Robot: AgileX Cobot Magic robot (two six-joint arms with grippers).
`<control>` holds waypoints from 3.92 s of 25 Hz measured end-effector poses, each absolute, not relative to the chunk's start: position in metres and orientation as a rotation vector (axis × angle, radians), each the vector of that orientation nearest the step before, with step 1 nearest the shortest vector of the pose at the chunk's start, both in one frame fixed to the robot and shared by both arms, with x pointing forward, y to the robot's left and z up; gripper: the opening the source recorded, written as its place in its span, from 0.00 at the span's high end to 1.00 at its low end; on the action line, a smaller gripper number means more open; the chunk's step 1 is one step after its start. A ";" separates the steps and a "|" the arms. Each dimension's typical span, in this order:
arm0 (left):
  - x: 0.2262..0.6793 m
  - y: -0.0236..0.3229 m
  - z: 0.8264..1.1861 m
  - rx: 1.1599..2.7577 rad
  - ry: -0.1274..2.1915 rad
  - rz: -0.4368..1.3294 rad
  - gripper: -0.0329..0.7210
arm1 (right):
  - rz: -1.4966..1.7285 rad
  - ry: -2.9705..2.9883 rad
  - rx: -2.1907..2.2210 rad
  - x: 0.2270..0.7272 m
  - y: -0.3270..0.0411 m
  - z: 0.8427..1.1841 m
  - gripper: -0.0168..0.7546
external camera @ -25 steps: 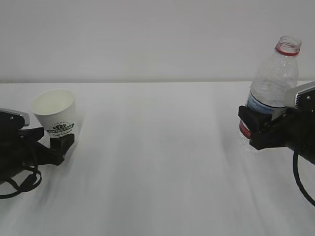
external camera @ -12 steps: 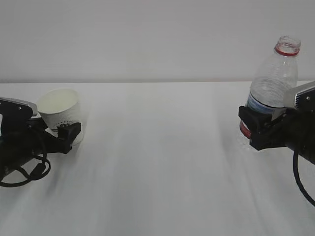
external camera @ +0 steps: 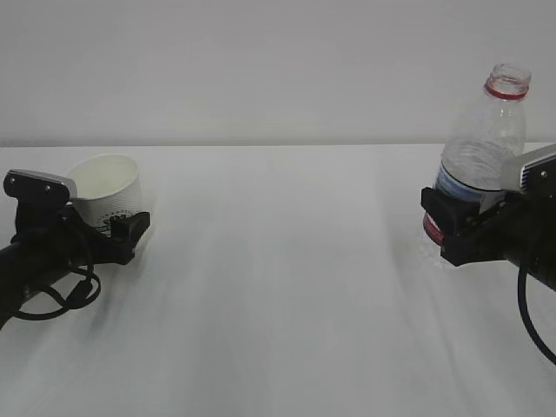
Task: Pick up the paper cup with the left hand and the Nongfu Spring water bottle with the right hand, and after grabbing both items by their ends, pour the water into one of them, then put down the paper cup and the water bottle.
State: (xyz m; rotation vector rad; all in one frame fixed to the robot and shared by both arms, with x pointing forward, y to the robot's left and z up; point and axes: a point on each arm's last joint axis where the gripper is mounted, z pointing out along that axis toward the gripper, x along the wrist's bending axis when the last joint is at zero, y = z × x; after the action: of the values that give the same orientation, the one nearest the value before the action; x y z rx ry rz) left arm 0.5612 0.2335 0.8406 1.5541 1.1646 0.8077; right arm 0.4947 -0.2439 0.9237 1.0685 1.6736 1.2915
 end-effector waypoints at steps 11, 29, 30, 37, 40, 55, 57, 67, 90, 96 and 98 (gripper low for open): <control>0.562 0.234 0.840 1.551 1.170 0.811 0.05 | 1.287 1.670 1.070 0.495 -0.244 0.924 0.31; 0.561 0.231 0.841 1.570 1.132 0.792 0.18 | 1.285 1.669 1.062 0.495 -0.244 0.924 0.31; 0.561 0.230 0.843 1.569 1.126 0.792 0.18 | 1.285 1.669 1.062 0.495 -0.244 0.924 0.31; 0.560 0.228 0.843 1.586 1.094 0.775 0.18 | 1.285 1.668 1.064 0.495 -0.244 0.924 0.31; 0.558 0.224 0.843 1.613 1.048 0.746 0.18 | 1.285 1.668 1.064 0.495 -0.244 0.924 0.31; 0.552 0.213 0.843 1.660 0.946 0.631 0.20 | 1.285 1.668 1.064 0.495 -0.245 0.924 0.31; 0.551 0.211 0.842 1.675 0.916 0.609 0.20 | 1.285 1.668 1.064 0.495 -0.245 0.924 0.31; 0.546 0.202 0.855 1.686 0.809 0.535 0.21 | 1.281 1.672 1.068 0.495 -0.245 0.924 0.31; 0.522 0.120 0.867 1.716 0.538 0.241 0.22 | 1.271 1.683 1.076 0.495 -0.245 0.922 0.31; 0.517 0.099 0.873 1.718 0.445 0.184 0.22 | 1.262 1.685 1.088 0.495 -0.245 0.922 0.31; 0.516 0.097 0.873 1.721 0.432 0.174 0.22 | 1.260 1.686 1.090 0.495 -0.245 0.921 0.31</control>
State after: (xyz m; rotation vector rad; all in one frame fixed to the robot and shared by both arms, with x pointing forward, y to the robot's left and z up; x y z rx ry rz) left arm 0.5160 0.0973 0.8727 1.7211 0.4324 0.1744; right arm 0.4947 -0.2455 0.9213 1.0901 1.6863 1.2598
